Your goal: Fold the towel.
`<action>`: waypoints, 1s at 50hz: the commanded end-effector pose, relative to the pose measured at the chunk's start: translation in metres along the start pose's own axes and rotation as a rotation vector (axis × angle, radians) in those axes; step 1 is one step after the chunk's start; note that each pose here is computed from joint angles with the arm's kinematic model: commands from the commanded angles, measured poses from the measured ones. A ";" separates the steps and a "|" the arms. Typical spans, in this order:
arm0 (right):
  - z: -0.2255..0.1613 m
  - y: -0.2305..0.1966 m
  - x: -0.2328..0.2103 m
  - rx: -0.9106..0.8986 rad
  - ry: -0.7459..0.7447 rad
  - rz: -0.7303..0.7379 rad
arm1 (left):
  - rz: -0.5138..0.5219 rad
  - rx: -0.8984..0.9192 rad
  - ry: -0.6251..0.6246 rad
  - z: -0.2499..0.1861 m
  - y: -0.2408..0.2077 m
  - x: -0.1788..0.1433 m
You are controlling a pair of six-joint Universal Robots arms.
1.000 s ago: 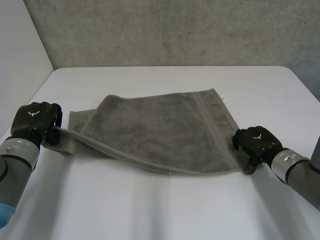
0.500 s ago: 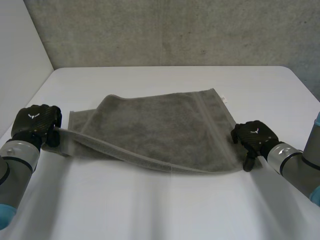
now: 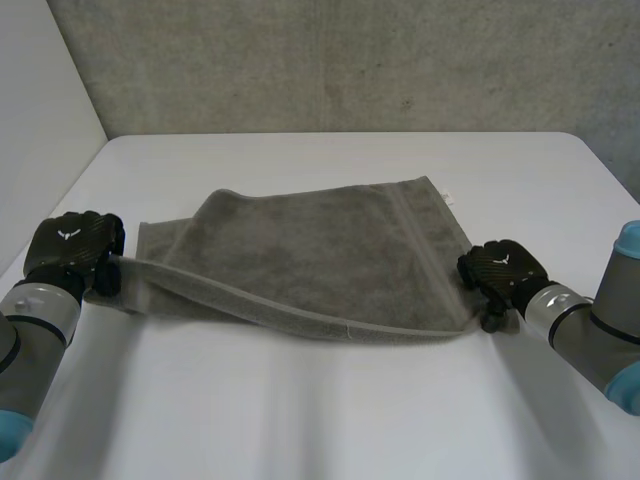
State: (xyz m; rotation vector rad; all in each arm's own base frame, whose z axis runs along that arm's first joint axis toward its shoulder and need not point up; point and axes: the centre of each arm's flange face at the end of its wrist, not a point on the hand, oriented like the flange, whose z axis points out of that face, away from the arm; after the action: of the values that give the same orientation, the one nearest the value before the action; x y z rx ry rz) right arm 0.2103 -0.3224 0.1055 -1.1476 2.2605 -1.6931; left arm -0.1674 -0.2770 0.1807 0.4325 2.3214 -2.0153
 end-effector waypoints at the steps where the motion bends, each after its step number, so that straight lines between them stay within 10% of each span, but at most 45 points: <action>1: 0.000 0.002 0.000 -0.005 0.000 0.004 | 0.000 0.000 0.000 0.000 0.000 0.000; 50: -0.008 -0.013 0.005 0.023 0.020 -0.010 | 0.003 -0.003 0.018 -0.003 0.001 0.006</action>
State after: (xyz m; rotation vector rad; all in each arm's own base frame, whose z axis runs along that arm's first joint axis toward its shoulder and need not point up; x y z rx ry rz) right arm 0.2091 -0.3200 0.1228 -1.1445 2.2417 -1.7397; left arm -0.1721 -0.2725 0.1789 0.4551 2.3322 -2.0153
